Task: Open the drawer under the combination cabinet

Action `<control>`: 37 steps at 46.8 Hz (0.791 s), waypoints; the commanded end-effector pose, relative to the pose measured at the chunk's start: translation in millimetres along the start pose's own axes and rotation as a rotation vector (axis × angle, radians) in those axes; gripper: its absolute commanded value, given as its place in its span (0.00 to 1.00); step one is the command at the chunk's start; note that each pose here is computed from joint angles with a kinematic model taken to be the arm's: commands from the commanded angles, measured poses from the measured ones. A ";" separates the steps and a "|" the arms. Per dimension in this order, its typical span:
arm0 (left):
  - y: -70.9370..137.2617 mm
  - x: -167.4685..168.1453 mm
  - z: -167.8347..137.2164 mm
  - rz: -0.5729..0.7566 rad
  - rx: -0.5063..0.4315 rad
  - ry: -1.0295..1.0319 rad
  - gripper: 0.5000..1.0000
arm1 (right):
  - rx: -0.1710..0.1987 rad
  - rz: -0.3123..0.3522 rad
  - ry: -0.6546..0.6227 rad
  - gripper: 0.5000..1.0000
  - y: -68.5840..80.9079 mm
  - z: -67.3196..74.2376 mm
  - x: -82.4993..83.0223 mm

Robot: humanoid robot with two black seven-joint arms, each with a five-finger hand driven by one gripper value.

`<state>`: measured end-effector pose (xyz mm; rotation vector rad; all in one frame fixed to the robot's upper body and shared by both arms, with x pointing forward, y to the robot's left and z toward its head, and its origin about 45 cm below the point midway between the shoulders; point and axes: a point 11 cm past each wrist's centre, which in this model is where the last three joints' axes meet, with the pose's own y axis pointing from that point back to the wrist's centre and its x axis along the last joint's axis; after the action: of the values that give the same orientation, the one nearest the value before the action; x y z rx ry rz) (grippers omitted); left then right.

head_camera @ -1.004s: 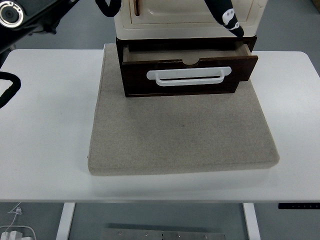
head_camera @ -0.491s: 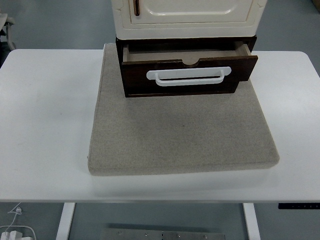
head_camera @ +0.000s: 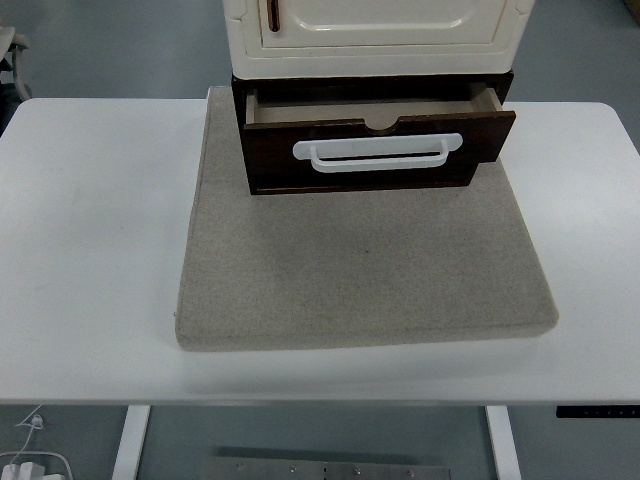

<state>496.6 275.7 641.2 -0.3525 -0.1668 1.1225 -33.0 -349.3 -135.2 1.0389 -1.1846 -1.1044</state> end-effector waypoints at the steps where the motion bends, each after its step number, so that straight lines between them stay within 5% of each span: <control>1: 4.6 25.0 -5.3 0.070 0.001 0.073 1.00 | 0.001 0.000 0.000 0.86 0.1 -0.7 0.0; 16: 30.4 101.3 -32.4 0.308 0.001 0.265 1.00 | 0.001 0.000 0.002 0.86 0.0 -0.6 0.1; 37: 95.4 160.4 -158.8 0.607 0.123 0.580 1.00 | 0.001 0.000 0.002 0.86 0.0 -0.6 0.1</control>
<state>533.6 422.8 469.9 -0.6352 0.5198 1.5452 -32.5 -349.3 -135.2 1.0400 -1.1839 -1.1029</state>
